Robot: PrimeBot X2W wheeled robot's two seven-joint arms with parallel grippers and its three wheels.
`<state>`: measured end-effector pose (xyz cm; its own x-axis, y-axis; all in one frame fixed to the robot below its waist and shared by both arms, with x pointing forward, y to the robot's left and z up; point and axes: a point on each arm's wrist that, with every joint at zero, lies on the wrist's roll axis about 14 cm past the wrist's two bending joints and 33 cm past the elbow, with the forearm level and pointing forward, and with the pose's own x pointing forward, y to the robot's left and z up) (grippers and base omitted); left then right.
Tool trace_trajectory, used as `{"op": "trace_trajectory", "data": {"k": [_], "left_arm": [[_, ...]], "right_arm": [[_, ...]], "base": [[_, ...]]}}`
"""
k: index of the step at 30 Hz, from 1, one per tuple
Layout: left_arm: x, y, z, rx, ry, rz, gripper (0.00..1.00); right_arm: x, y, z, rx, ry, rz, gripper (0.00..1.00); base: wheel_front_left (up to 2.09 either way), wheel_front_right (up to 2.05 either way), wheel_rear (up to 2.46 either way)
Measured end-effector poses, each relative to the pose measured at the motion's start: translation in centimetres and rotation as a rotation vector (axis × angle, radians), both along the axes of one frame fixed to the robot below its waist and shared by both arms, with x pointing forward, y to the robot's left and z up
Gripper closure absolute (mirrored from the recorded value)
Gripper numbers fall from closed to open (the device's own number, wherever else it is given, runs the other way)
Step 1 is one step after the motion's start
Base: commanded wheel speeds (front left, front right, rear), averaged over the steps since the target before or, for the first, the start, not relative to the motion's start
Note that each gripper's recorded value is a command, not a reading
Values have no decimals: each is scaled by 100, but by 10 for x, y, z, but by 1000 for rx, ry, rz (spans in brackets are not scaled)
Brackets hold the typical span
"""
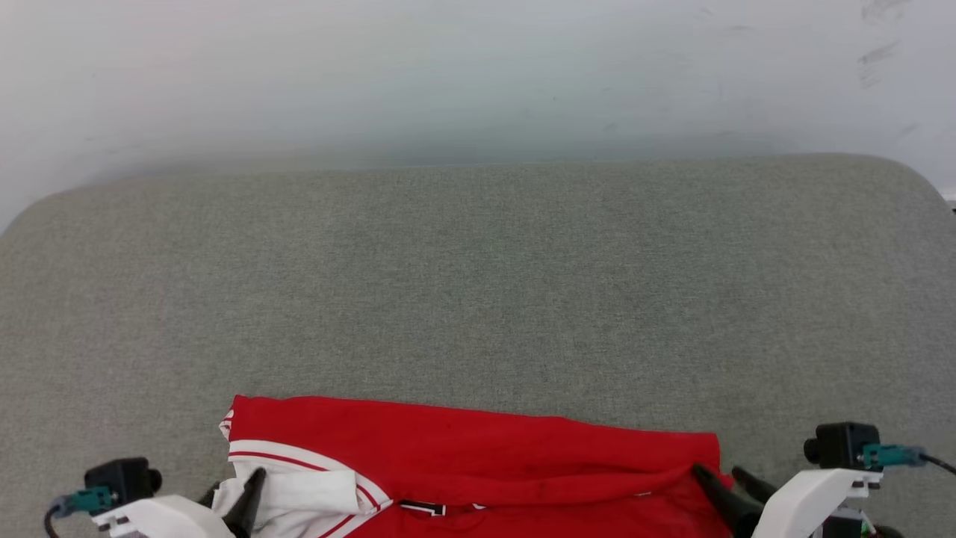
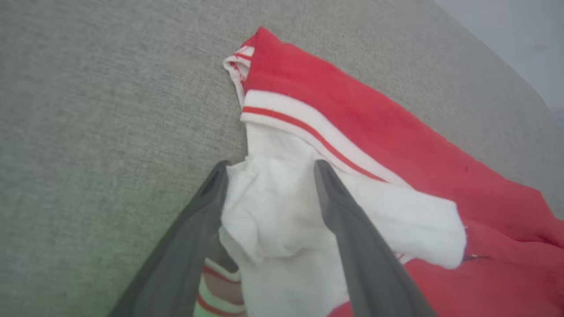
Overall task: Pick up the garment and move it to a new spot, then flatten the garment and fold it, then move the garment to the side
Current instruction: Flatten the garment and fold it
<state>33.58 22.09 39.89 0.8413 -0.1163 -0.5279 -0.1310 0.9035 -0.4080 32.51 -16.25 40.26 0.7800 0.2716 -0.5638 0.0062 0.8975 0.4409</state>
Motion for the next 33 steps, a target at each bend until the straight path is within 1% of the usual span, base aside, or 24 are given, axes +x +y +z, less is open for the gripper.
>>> {"op": "trace_trajectory", "data": {"k": [3, 4, 6, 8, 12, 15, 20, 23, 25, 27, 33], "left_arm": [[14, 5, 19, 41, -82, -1, 0], [14, 5, 19, 41, -82, -1, 0], [24, 15, 37, 103, -161, 39, 0], [30, 18, 49, 149, -215, 48, 0], [38, 15, 71, 207, -323, 48, 0], [43, 10, 88, 258, -399, 32, 0], [52, 0, 116, 303, -530, 27, 0], [52, -4, 126, 325, -577, 32, 0], [51, -9, 129, 332, -591, 30, 0], [50, -12, 132, 334, -605, 33, 0], [51, -17, 133, 370, -617, 26, 0]], "right_arm": [[7, -5, 12, -18, -42, 6, 0], [7, -5, 12, -18, -42, 6, 0], [10, -17, 20, -66, -63, 7, 0], [10, -26, 23, -84, -63, -5, 0], [8, -44, 21, -122, -18, -15, 0], [5, -49, 13, -155, 41, 7, 0], [3, -28, 3, -151, 112, 93, 0], [-1, -11, -6, -132, 164, 146, 0], [-5, -2, -12, -115, 201, 173, 0], [-13, 2, -23, -125, 253, 199, 0], [-21, 17, -37, -104, 319, 243, 0]], "base": [[0, 0, 0], [0, 0, 0], [0, 0, 0], [0, 0, 0], [0, 0, 0], [0, 0, 0], [0, 0, 0], [0, 0, 0], [0, 0, 0], [0, 0, 0], [0, 0, 0]]}}
